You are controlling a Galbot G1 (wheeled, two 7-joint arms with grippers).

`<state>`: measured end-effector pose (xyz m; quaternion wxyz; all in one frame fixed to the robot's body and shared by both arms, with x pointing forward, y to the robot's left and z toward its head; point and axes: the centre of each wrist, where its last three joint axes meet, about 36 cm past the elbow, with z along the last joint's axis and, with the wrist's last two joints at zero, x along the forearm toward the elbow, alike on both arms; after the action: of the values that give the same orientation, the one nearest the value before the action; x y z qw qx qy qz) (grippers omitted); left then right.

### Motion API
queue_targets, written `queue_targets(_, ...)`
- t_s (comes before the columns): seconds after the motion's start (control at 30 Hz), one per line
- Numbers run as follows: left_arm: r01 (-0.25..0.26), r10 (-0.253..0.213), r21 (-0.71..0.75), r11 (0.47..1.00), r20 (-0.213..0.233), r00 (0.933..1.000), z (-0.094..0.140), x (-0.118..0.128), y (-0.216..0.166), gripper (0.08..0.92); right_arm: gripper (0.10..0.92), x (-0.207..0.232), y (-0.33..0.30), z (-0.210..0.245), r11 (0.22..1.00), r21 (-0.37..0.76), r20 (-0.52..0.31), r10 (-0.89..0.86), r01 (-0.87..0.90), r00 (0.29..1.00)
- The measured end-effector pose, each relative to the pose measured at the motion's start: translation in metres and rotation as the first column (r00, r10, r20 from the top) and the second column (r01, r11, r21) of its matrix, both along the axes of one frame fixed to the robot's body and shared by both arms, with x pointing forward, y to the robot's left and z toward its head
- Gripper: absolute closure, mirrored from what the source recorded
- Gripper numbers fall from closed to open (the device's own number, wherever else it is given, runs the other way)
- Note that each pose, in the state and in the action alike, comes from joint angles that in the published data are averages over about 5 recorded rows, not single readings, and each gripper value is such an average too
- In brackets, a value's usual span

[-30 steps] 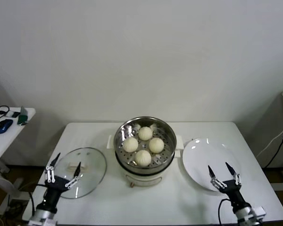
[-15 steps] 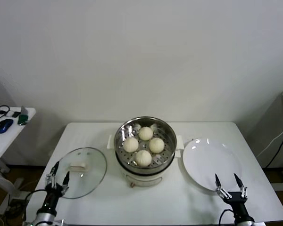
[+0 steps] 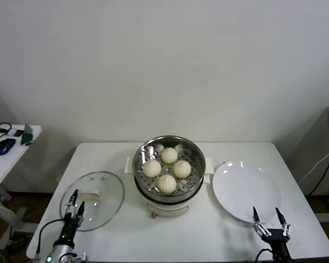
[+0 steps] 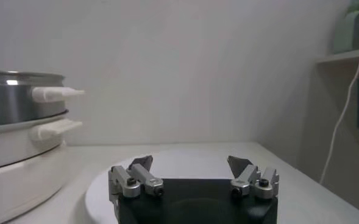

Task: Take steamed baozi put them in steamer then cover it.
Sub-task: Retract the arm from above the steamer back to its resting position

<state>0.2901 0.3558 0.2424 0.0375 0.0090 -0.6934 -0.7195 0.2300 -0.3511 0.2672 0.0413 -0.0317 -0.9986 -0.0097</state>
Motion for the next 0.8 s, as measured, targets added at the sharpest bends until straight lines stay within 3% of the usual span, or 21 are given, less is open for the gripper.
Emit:
queue_targets(0.57,0.019,-0.020,0.075,0.997,0.013,0.9997,-0.010,0.041,0.002,0.182,0.200,-0.009,0.004,-0.003,1.000,0.008,0.004,-0.028,0.028,1.000)
queue_targets(0.8,0.019,-0.018,0.085,0.996,-0.004,0.9998,-0.018,0.044,0.006,0.346,0.200,-0.009,0.007,-0.003,0.999,0.010,0.009,-0.031,0.030,0.999)
